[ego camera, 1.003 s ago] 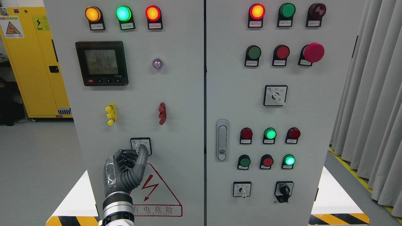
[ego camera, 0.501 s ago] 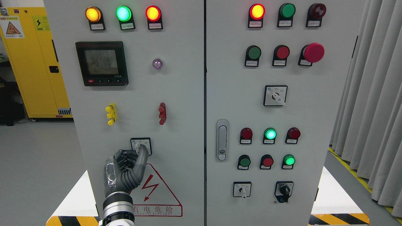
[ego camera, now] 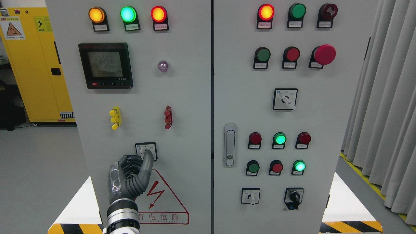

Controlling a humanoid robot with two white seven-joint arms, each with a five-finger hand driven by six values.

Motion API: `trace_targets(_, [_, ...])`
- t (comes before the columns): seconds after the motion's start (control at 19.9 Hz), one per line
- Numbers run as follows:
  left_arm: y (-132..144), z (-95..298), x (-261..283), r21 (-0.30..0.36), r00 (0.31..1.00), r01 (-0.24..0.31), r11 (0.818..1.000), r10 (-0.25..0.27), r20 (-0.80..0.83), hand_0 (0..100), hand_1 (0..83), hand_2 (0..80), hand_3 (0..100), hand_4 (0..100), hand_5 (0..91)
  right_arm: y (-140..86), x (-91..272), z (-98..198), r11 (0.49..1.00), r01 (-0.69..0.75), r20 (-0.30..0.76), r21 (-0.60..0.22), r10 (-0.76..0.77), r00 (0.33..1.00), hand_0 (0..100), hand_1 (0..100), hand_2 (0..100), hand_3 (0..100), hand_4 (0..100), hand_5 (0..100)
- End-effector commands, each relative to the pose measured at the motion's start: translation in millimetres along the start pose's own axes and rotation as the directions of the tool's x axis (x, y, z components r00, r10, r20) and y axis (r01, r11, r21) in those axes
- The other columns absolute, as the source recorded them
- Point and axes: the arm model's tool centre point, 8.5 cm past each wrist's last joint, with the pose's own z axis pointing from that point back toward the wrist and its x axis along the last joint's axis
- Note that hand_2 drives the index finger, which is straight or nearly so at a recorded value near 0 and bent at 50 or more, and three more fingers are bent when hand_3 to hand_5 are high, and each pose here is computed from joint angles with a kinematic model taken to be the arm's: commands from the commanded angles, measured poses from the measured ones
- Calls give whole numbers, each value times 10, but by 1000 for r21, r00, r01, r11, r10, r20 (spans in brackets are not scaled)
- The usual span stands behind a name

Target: Turn on light switch 1

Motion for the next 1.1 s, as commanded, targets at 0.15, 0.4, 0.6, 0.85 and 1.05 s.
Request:
trace_targets(0.15, [-17,0,-8,-9,1000,1,1000,-1,-1,493,555,663,907,881,834,1,1,0,1000,0,1,1,0,1000,0,500,40,0,0,0])
trace_targets(0.4, [-16,0,-1,-7,1000,-1,1000,1,5,495,546,658,908,882,834,1,1,0,1000,0,1,1,0,1000,0,500,40,0,0,0])
trace_targets(0.6, [-18,-2,-6,-8,1000,0,1000,0,3,501,539,651,908,882,835,1,1,0,1000,0,1,1,0,1000,0,500,40,0,0,0])
trace_targets(0.85, [-16,0,-1,-7,1000,-1,1000,1,5,496,501,649,907,881,835,1,1,0,1000,0,1,1,0,1000,0,500,40,0,0,0])
trace_targets(1.05, [-16,0,-1,-7,1000,-1,1000,1,5,440,478,649,906,880,835,1,1,0,1000,0,1,1,0,1000,0,500,40,0,0,0])
